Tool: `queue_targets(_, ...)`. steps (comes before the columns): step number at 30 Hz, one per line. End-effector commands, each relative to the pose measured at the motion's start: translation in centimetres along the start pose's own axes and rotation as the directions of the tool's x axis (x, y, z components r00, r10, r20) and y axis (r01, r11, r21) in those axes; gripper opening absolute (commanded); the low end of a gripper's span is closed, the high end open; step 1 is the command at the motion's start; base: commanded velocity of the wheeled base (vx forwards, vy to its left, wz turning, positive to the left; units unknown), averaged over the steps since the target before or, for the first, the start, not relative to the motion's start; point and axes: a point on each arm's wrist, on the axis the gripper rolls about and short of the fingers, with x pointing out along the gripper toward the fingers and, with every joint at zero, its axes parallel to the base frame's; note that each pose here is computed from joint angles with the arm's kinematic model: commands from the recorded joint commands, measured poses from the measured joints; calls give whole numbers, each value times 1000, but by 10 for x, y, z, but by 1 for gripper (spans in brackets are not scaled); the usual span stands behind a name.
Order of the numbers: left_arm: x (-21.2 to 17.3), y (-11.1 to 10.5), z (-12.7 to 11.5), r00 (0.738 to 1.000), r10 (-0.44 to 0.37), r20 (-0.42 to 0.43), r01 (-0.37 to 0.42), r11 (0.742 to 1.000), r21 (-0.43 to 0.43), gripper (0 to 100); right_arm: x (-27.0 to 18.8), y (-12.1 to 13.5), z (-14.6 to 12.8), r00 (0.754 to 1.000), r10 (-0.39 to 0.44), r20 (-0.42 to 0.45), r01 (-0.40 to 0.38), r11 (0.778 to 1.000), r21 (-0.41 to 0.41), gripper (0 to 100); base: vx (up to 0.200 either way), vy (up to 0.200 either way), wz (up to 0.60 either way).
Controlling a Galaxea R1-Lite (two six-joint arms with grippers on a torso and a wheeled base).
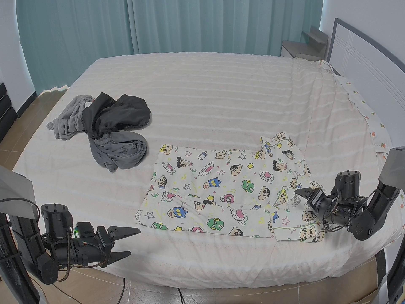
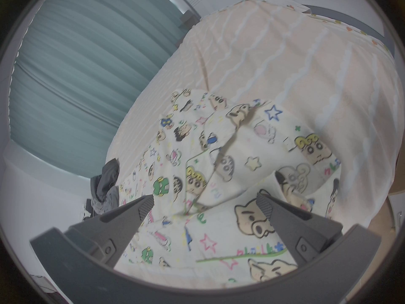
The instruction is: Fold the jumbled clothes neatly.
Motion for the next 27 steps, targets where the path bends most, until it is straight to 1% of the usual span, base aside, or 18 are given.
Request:
queue_targets(1, -1, 1, -2, 1000, 8, -4, -9, 1000, -8, 100, 14, -27, -2, 997, -72, -12, 72, 997, 28, 100, 0, 0, 0)
queue_targets(2, -1, 1, -2, 1000, 9, -3, -9, 1000, -9, 100, 19, -34, -2, 997, -80, -2, 80, 996, 37, 100, 0, 0, 0)
queue_targets(4, -1, 1, -2, 1000, 11, -1, -11, 1000, -9, 100, 22, -39, 0, 997, -79, 13, 79, 996, 45, 100, 0, 0, 0)
queue_targets(8, -1, 1, -2, 1000, 11, -1, -11, 1000, -9, 100, 17, -42, 0, 997, -67, 32, 66, 997, 51, 100, 0, 0, 0)
queue_targets(10, -1, 1, -2, 1000, 11, -1, -11, 1000, -9, 100, 12, -39, 0, 998, -40, 52, 37, 998, 47, 100, 0, 0, 0)
queue_targets(13, -1, 1, -2, 1000, 11, -1, -11, 1000, -9, 100, 1, -30, 7, 994, 20, 109, -24, 999, 38, 100, 0, 0, 0)
queue_targets(16, -1, 1, -3, 1000, 11, -6, -11, 1000, -6, 100, -13, -16, 22, 979, 83, 185, -89, 996, 28, 100, 0, 0, 0)
queue_targets(19, 0, 0, -3, 1000, 9, -9, -9, 1000, -3, 100, -33, -3, 33, 962, 135, 236, -143, 990, 16, 100, 0, 0, 0)
queue_targets(21, 0, 0, -3, 1000, 8, -8, -8, 1000, -2, 100, -48, 1, 32, 958, 155, 241, -161, 987, 7, 100, 0, 0, 0)
queue_targets(22, 0, 0, -3, 1000, 8, -8, -8, 1000, -2, 100, -48, 1, 32, 958, 155, 241, -161, 987, 7, 100, 0, 0, 0)
queue_targets(24, -1, -1, -3, 1000, 6, 1, -6, 1000, -6, 100, -66, 3, 26, 957, 177, 229, -182, 983, 0, 100, 0, 0, 0)
queue_targets(26, -1, -1, -3, 1000, 7, 3, -7, 1000, -6, 100, -70, 2, 24, 959, 183, 218, -186, 982, -4, 100, 0, 0, 0)
queue_targets(27, 0, 0, -3, 1000, 9, 0, -9, 1000, -1, 100, -75, 3, 24, 955, 191, 226, -192, 981, -15, 100, 0, 0, 0)
